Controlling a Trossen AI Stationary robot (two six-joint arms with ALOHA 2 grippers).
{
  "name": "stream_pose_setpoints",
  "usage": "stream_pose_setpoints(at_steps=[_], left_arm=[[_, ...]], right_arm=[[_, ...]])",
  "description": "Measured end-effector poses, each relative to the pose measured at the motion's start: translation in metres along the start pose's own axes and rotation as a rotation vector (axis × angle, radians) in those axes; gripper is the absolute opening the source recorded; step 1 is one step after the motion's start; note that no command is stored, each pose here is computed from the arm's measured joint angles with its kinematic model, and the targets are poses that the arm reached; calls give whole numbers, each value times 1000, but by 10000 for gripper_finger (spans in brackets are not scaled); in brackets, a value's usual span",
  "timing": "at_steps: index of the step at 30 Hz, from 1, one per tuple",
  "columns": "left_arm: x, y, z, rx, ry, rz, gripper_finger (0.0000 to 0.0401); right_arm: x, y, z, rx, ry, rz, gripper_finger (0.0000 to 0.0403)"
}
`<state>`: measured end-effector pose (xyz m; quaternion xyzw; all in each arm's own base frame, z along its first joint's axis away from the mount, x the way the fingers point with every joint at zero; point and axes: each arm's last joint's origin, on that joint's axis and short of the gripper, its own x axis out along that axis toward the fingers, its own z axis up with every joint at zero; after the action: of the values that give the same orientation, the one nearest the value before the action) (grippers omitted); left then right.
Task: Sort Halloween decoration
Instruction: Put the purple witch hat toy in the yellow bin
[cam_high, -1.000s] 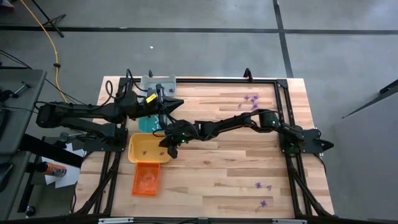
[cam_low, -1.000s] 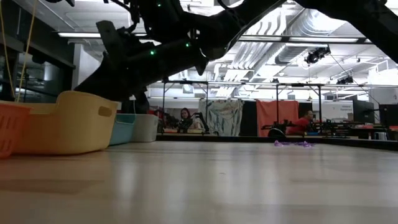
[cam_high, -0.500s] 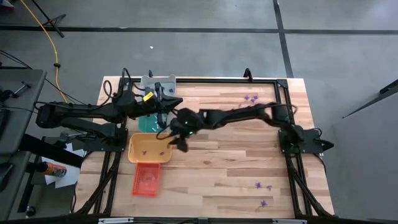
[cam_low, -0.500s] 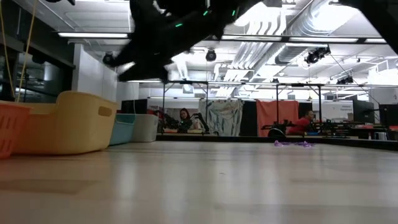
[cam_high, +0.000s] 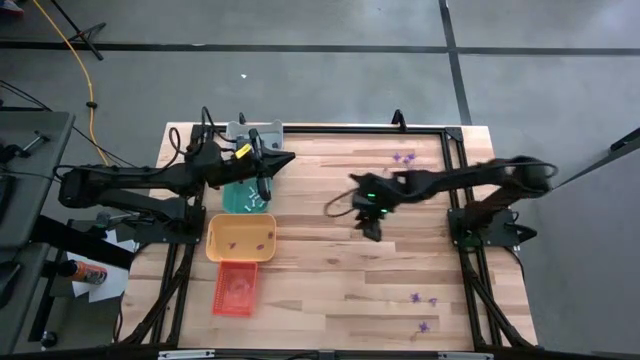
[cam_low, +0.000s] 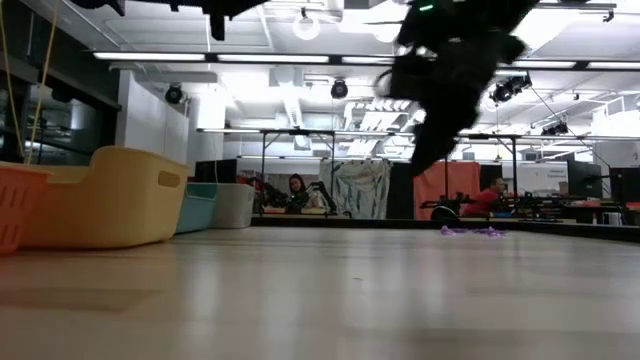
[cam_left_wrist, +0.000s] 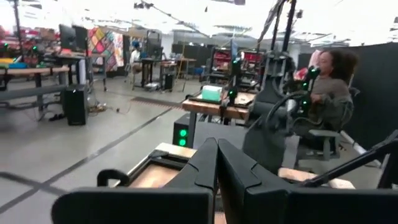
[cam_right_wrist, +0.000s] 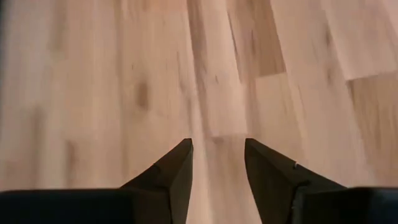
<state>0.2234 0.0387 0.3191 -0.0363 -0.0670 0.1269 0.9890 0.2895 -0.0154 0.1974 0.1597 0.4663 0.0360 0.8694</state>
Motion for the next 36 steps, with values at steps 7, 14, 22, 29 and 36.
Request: stream_pose_setpoints(at_steps=[7, 14, 22, 29, 36], left_arm=[[11, 3, -12, -58, 37, 6, 0], [26, -1, -32, -67, 107, -77, 0], [41, -8, -42, -157, 71, -264, 0], [42, -10, -44, -157, 71, -300, 0], [42, -15, -45, -158, 73, -313, 0]], right_arm=[[-33, 1, -24, 175, -509, 68, 138], [-58, -1, -2, 41, -879, 11, 138], [-77, 4, 20, -63, -968, -20, 130], [-81, 7, 24, -79, -986, 5, 48], [-81, 7, 24, -74, -995, 11, 14]])
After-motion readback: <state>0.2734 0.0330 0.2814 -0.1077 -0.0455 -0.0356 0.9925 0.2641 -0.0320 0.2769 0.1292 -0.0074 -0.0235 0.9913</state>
